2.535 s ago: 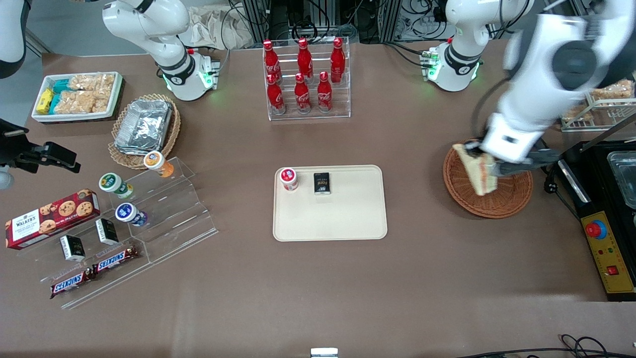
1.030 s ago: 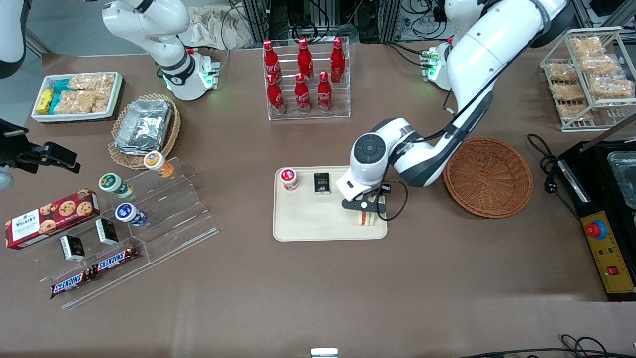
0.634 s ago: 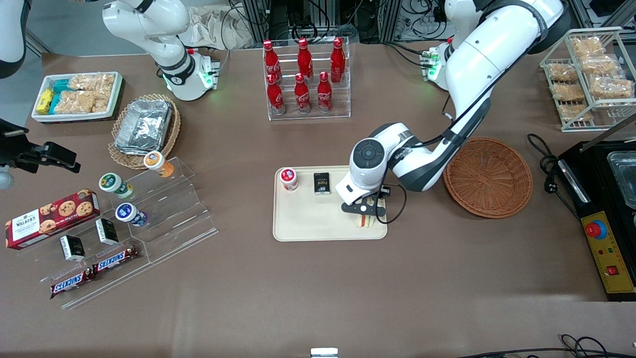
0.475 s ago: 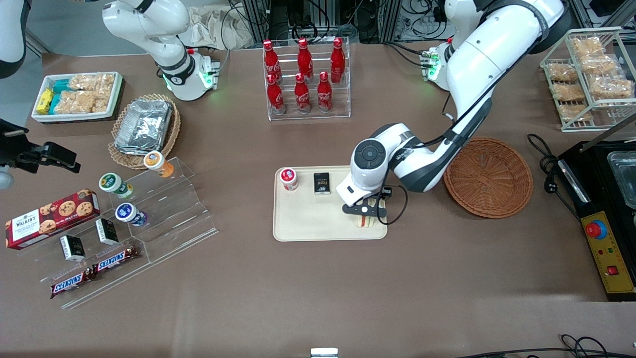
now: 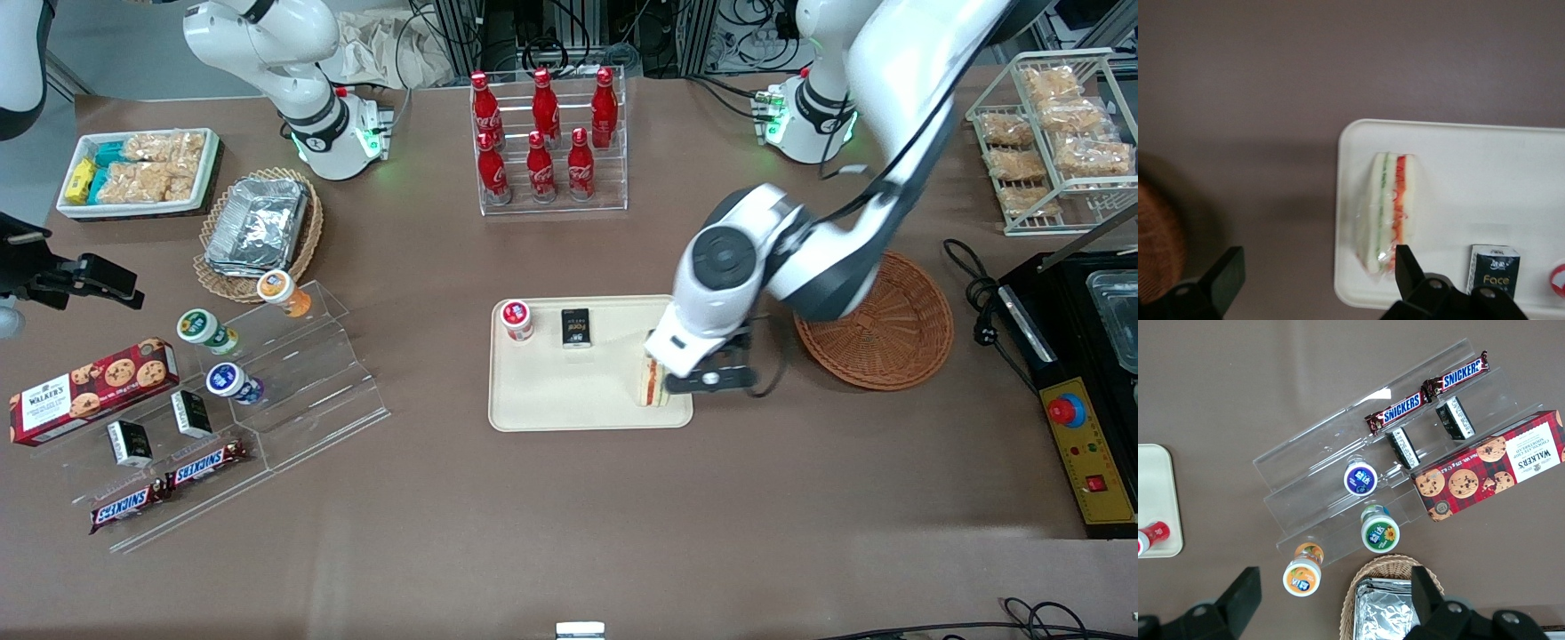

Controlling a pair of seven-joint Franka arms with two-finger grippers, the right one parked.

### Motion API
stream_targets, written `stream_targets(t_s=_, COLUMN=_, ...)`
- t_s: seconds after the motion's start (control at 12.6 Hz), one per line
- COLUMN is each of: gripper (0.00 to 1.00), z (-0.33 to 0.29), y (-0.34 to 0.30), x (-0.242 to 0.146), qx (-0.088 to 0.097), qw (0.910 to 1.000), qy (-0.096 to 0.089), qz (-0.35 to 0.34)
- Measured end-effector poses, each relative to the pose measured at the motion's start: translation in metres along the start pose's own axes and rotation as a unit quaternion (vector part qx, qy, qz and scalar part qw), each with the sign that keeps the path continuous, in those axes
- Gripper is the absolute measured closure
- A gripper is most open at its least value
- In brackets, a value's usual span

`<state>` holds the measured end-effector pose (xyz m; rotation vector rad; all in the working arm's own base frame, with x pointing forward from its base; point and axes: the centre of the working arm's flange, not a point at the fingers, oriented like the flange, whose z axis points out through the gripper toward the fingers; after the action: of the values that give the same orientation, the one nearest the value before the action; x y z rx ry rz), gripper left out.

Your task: Place sandwich from basket to tray

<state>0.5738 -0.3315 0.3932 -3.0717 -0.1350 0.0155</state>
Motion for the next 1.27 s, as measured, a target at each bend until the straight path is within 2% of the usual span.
stream_targets(t_s=0.24, gripper=0.0, z=-0.071, y=-0.041, x=0.003, qx=-0.005, qw=0.9995, qy=-0.009, qz=-0.028)
stream_targets(t_s=0.4, gripper=0.0, z=-0.113, y=-0.098, x=0.009, qx=-0.011, qw=0.9995, qy=-0.021, qz=-0.02)
stream_targets(t_s=0.55, gripper=0.0, z=-0.155, y=-0.17, x=0.01, qx=-0.013, qw=0.9995, qy=-0.025, qz=-0.01)
stream_targets(t_s=0.79, gripper=0.0, z=-0.196, y=-0.254, x=0.002, qx=-0.021, qw=0.9997, qy=-0.01, qz=0.005)
stream_targets(t_s=1.03, gripper=0.0, z=-0.2, y=-0.319, x=0.0, qx=-0.025, qw=0.9992, qy=-0.004, qz=0.03)
stream_targets(t_s=1.27, gripper=0.0, z=-0.204, y=-0.337, x=-0.001, qx=-0.027, qw=0.9992, qy=0.001, qz=0.031)
